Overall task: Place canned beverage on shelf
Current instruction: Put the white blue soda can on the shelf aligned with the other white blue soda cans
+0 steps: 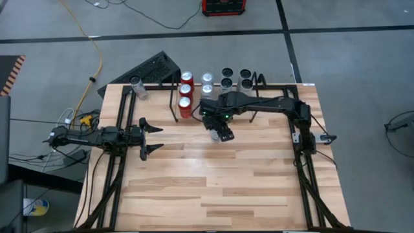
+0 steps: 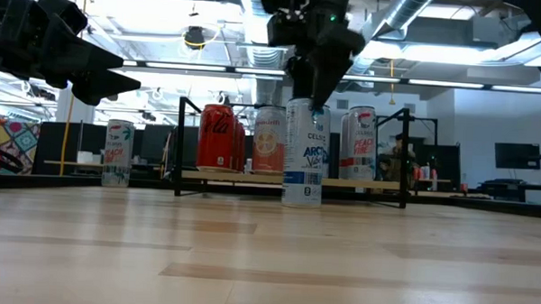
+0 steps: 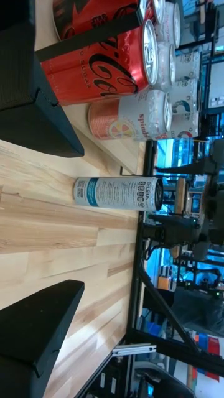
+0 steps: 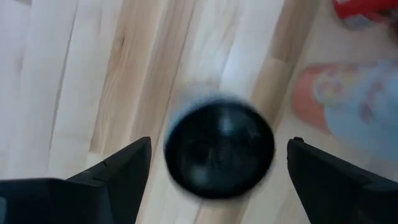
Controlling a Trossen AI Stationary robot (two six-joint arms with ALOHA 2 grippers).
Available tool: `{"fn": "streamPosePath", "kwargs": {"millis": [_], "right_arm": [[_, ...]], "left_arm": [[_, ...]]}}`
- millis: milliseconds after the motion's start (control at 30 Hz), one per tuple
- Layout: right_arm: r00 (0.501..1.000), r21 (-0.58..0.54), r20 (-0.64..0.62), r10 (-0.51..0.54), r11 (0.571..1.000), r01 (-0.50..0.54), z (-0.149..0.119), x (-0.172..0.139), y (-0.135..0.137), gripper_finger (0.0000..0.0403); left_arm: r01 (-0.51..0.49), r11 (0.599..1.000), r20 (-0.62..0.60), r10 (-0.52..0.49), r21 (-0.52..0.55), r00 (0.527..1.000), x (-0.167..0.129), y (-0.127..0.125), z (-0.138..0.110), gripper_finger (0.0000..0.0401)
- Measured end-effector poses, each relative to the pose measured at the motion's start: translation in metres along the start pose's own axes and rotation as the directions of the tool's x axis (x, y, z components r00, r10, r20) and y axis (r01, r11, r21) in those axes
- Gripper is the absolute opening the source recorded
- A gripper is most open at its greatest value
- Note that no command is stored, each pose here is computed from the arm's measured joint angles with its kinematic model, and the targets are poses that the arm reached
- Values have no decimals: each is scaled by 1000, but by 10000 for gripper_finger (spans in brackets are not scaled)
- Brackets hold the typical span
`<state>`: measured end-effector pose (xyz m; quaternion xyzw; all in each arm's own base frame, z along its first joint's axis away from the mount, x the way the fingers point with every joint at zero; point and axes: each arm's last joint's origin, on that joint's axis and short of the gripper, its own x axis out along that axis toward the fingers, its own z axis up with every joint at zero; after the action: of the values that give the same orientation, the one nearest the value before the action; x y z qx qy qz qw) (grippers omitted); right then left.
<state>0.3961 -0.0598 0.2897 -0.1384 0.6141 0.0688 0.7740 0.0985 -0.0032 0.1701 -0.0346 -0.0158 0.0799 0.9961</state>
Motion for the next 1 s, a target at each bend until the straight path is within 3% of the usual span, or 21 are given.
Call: {"fn": "streamPosePath", "kwargs": {"millis": [567,767,1000], "right_arm": [[1000,-208,-10,7,978,-9,5,11,1,328],[999,-381,-41,21,924,-35,0,22,4,321],[999,-398,-46,18,917,-35,-1,27,5,320]], "left_arm": [[0,1000,0,0,0,1000,0,0,0,327],[0,1000,0,0,0,1000,0,0,0,327],[0,1000,0,0,0,1000,0,0,0,327]]}}
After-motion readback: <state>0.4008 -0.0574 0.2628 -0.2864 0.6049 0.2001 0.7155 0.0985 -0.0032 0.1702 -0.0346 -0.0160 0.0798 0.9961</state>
